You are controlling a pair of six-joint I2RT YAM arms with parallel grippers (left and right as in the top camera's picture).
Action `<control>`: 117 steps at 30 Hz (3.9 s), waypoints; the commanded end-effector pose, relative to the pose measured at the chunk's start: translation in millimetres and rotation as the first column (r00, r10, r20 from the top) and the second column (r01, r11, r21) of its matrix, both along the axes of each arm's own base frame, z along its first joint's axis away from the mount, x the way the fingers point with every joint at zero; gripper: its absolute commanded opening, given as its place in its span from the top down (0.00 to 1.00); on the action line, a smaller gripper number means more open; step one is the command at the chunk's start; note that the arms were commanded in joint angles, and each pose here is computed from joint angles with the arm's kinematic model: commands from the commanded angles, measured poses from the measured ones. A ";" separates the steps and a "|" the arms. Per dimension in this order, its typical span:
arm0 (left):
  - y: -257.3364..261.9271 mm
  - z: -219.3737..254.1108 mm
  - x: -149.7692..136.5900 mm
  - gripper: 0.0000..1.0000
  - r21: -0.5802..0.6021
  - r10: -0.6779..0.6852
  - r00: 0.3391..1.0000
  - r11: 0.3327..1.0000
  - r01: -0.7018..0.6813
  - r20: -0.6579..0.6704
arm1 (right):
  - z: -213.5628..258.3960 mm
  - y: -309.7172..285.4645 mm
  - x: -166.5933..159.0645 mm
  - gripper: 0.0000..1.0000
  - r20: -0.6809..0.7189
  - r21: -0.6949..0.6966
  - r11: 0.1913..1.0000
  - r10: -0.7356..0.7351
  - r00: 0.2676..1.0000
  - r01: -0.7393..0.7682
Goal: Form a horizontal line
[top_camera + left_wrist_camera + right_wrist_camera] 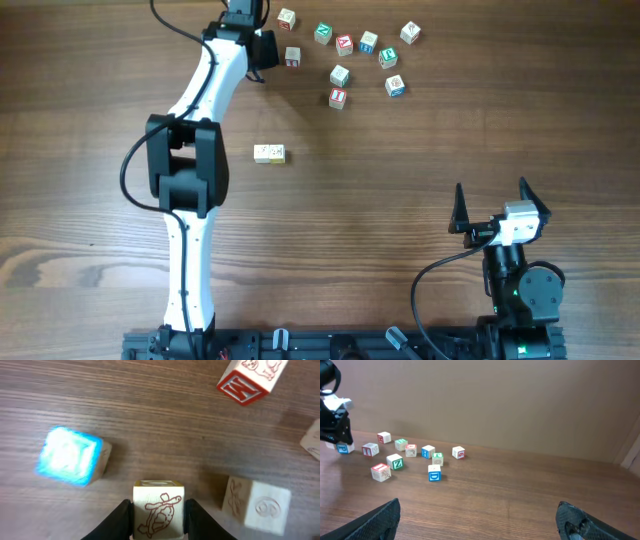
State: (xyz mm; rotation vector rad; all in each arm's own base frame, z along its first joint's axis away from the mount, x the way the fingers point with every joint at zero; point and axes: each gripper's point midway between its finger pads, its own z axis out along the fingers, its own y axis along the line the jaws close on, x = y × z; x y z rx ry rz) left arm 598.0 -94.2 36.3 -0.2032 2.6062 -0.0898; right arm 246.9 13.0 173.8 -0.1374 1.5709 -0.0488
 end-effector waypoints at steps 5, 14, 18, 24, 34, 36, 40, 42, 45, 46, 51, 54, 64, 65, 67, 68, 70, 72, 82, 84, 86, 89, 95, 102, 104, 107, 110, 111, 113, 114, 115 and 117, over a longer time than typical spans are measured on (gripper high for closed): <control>48.0 193.6 -61.2 0.73 -0.015 0.069 0.989 0.998 -0.068 0.134 | 1.2 1.0 -0.3 0.00 0.007 -0.011 1.000 0.008 1.000 -0.008; 59.1 160.6 -188.7 0.69 0.031 0.107 0.940 0.994 -0.103 -0.325 | 1.2 1.0 -0.3 0.00 0.007 -0.011 1.000 0.008 1.000 -0.008; 55.7 121.9 -210.6 0.69 0.033 0.126 0.888 0.992 -0.124 -0.443 | 1.3 1.0 -0.3 0.00 0.008 -0.012 1.000 0.008 1.000 -0.008; 46.2 74.7 -230.9 0.69 0.085 0.101 0.850 0.994 -0.066 -0.518 | 1.2 1.0 -0.3 0.00 0.007 -0.011 1.000 0.008 1.000 -0.008; 47.7 11.5 -223.5 0.70 0.097 0.080 0.883 0.994 -0.039 -0.463 | 1.2 1.1 -0.3 0.00 0.007 -0.011 1.000 0.008 1.000 -0.008; 47.5 2.2 -222.8 0.70 0.096 0.057 0.890 0.995 -0.015 -0.453 | 1.2 1.0 -0.3 0.00 0.007 -0.011 1.000 0.008 1.000 -0.008; 46.7 -6.8 -217.3 0.70 0.090 0.052 0.905 0.996 -0.015 -0.422 | 1.2 1.0 -0.3 0.00 0.007 -0.011 1.000 0.008 1.000 -0.008; 45.8 -6.2 -211.2 0.70 0.089 0.029 0.916 0.996 0.007 -0.400 | 1.2 1.1 -0.3 0.00 0.007 -0.011 1.000 0.008 1.000 -0.008; 45.1 -6.0 -207.1 0.70 0.090 0.007 0.922 0.996 0.030 -0.386 | 1.3 1.0 -0.3 0.00 0.008 -0.011 1.000 0.008 1.000 -0.008; 45.0 -6.5 -206.2 0.69 0.090 0.003 0.924 0.995 0.034 -0.382 | 1.2 1.0 -0.3 0.00 0.007 -0.011 1.000 0.008 1.000 -0.008; 45.7 -15.2 -211.3 0.66 0.093 -0.013 0.920 0.994 0.053 -0.391 | 1.2 1.1 -0.3 0.00 0.007 -0.012 1.000 0.008 1.000 -0.008; 46.2 -18.0 -213.4 0.65 0.094 -0.015 0.918 0.994 0.056 -0.395 | 1.2 1.0 -0.3 0.00 0.007 -0.012 1.000 0.008 1.000 -0.008; 52.9 -14.6 -195.1 0.53 0.127 0.010 0.946 0.991 0.033 -0.324 | 1.2 1.0 -0.3 0.00 0.007 -0.012 1.000 0.008 1.000 -0.008; 56.2 -13.6 -190.7 0.53 0.134 0.021 0.952 0.991 0.021 -0.306 | 1.3 1.0 -0.3 0.00 0.008 -0.011 1.000 0.008 1.000 -0.008; 60.3 -12.2 -184.2 0.56 0.127 0.045 0.959 0.992 -0.010 -0.280 | 1.2 1.0 -0.3 0.00 0.007 -0.011 1.000 0.008 1.000 -0.008; 64.0 -11.5 -180.6 0.60 0.119 0.073 0.961 0.992 -0.042 -0.266 | 1.3 1.0 -0.3 0.00 0.008 -0.012 1.000 0.008 1.000 -0.008; 72.2 -11.2 -178.9 0.73 0.104 0.134 0.957 0.988 -0.111 -0.258 | 1.2 1.0 -0.3 0.01 0.007 -0.011 1.000 0.008 1.000 -0.008; 72.9 -12.8 -183.9 0.85 0.087 0.152 0.948 0.987 -0.133 -0.280 | 1.2 1.0 -0.3 0.00 0.007 -0.011 1.000 0.008 1.000 -0.008; 52.6 -15.7 -194.2 0.91 -0.022 0.088 0.937 0.995 -0.101 -0.338 | 1.2 1.0 -0.3 0.00 0.007 -0.011 1.000 0.008 1.000 -0.008; 52.9 -15.7 -194.7 0.91 -0.020 0.089 0.936 0.995 -0.102 -0.340 | 1.2 1.0 -0.3 0.00 0.007 -0.011 1.000 0.008 1.000 -0.008; 52.9 -15.8 -194.9 0.92 -0.020 0.086 0.936 0.995 -0.098 -0.341 | 1.2 1.0 -0.3 0.00 0.007 -0.011 1.000 0.008 1.000 -0.008; 52.4 -16.2 -196.7 0.94 -0.022 0.084 0.934 0.995 -0.098 -0.348 | 1.2 1.0 -0.3 0.00 0.007 -0.011 1.000 0.008 1.000 -0.008; 52.7 -16.6 -199.4 0.94 -0.019 0.085 0.930 0.995 -0.098 -0.358 | 1.2 1.0 -0.3 0.00 0.007 -0.011 1.000 0.008 1.000 -0.008; 81.7 -15.2 -192.9 0.96 0.065 0.179 0.930 0.984 -0.166 -0.322 | 1.2 1.0 -0.3 0.00 0.007 -0.011 1.000 0.008 1.000 -0.008; 89.6 -16.3 -199.3 0.96 0.067 0.235 0.909 0.972 -0.226 -0.344 | 1.2 1.0 -0.3 0.00 0.007 -0.012 1.000 0.008 1.000 -0.008; 90.0 -18.2 -210.4 0.96 0.049 0.245 0.887 0.968 -0.245 -0.392 | 1.2 1.0 -0.3 0.00 0.007 -0.011 1.000 0.008 1.000 -0.008; 67.4 -19.0 -218.6 0.96 -0.069 0.177 0.875 0.970 -0.232 -0.450 | 1.2 1.1 -0.3 0.00 0.007 -0.012 1.000 0.008 1.000 -0.008; 63.9 -18.7 -218.7 0.96 -0.089 0.166 0.875 0.969 -0.230 -0.454 | 1.3 1.0 -0.3 0.00 0.008 -0.011 1.000 0.008 1.000 -0.008; 61.5 -18.4 -218.9 0.96 -0.102 0.156 0.876 0.969 -0.225 -0.457 | 1.2 1.1 -0.3 0.00 0.007 -0.012 1.000 0.008 1.000 -0.008; 61.5 -18.4 -218.9 0.96 -0.102 0.156 0.876 0.969 -0.225 -0.457 | 1.2 1.0 -0.3 0.00 0.007 -0.011 1.000 0.008 1.000 -0.008; 61.5 -18.4 -219.0 0.96 -0.102 0.156 0.876 0.969 -0.225 -0.457 | 1.2 1.0 -0.3 0.00 0.007 -0.011 1.000 0.008 1.000 -0.008; 61.0 -18.4 -219.1 0.96 -0.102 0.154 0.876 0.969 -0.224 -0.457 | 1.2 1.1 -0.3 0.00 0.007 -0.011 1.000 0.008 1.000 -0.008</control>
